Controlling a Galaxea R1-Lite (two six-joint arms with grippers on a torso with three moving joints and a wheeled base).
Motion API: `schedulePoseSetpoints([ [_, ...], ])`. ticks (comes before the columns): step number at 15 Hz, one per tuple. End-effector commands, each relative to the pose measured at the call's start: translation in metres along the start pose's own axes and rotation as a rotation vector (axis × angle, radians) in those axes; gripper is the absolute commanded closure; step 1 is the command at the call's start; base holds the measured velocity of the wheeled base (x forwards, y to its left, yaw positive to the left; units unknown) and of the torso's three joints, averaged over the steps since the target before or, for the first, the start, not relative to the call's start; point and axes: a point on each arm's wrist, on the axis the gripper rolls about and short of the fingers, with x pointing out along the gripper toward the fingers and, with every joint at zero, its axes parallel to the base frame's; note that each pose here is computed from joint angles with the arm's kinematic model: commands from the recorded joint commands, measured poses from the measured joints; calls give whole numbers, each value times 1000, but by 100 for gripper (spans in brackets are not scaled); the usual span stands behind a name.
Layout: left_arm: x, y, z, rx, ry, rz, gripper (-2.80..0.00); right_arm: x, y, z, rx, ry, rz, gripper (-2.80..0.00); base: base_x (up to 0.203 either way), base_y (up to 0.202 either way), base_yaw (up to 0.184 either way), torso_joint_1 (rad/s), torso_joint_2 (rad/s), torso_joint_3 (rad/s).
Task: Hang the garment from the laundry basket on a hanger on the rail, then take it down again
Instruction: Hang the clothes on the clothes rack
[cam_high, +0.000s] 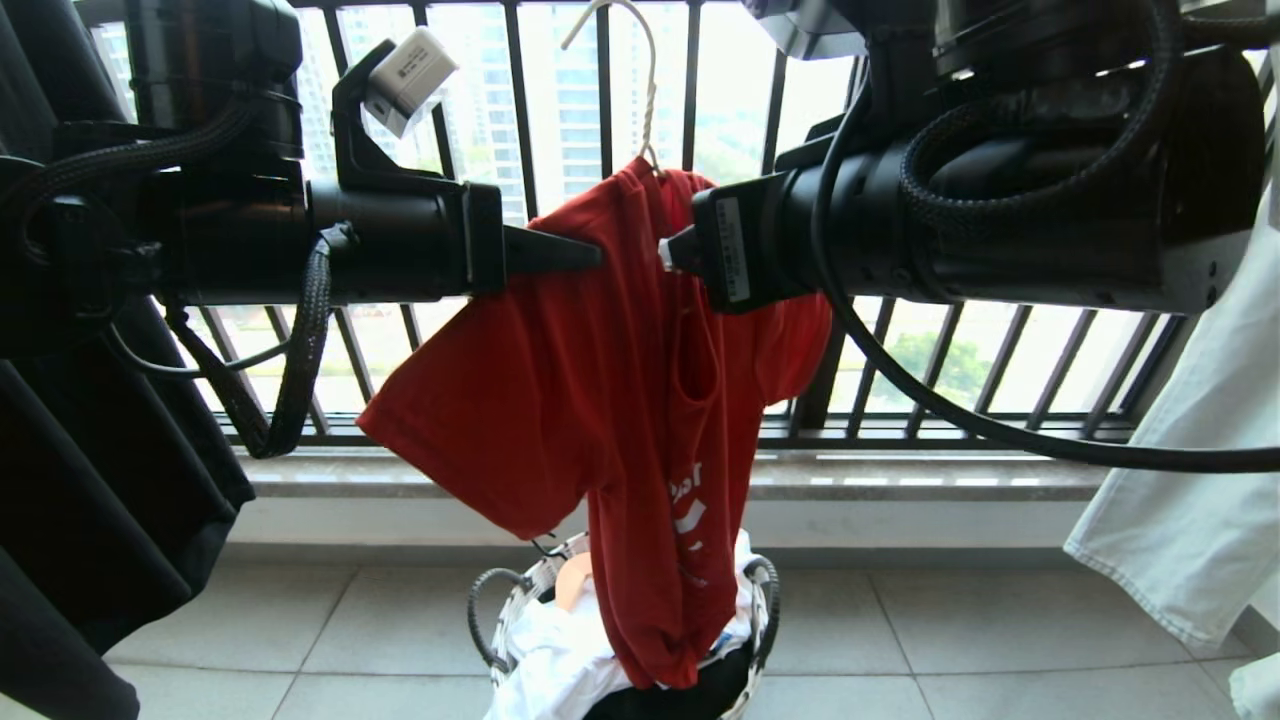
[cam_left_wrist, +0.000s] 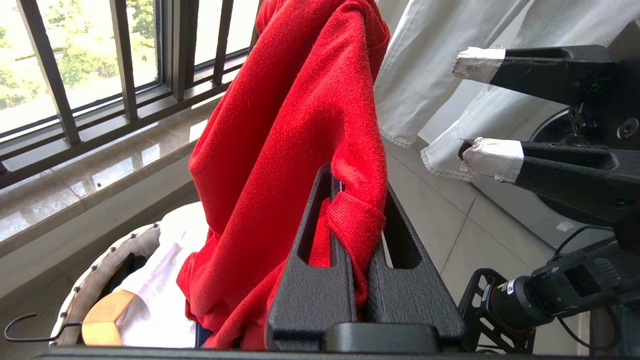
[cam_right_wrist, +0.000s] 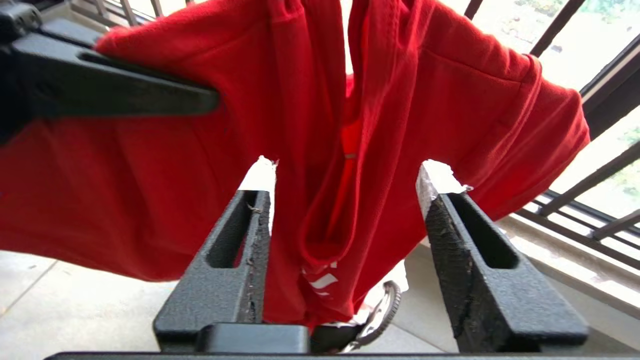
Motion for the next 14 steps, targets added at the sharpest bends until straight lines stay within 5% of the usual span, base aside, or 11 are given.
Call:
schedulePoseSetpoints([
  [1,-5,-4,3,-2,-12,-6,0,-22,-12,-3,-8,-1,-8,0,0,0,0,0,0,0],
  [5,-22,-20,7,-24,6,-84,0,-41,-24,-15,-123,43,0,0,0,0,0,0,0,0],
  [11,-38,-28,5,-60,82,-237,0,-67,-44,-5,-296,-17,7,0,0,0,0,0,0,0],
  [12,-40,-27,5,-65,94,-282,0,-68,-45,-5,-348,-16,11,-119,0,0,0,0,0,0],
  [13,-44,-23,5,-75,109,-334,0,-69,-45,-4,-411,-17,13,-280,0,0,0,0,0,0],
  [14,-46,-19,5,-86,123,-378,0,-71,-46,1,-445,-19,13,-280,0,0,0,0,0,0],
])
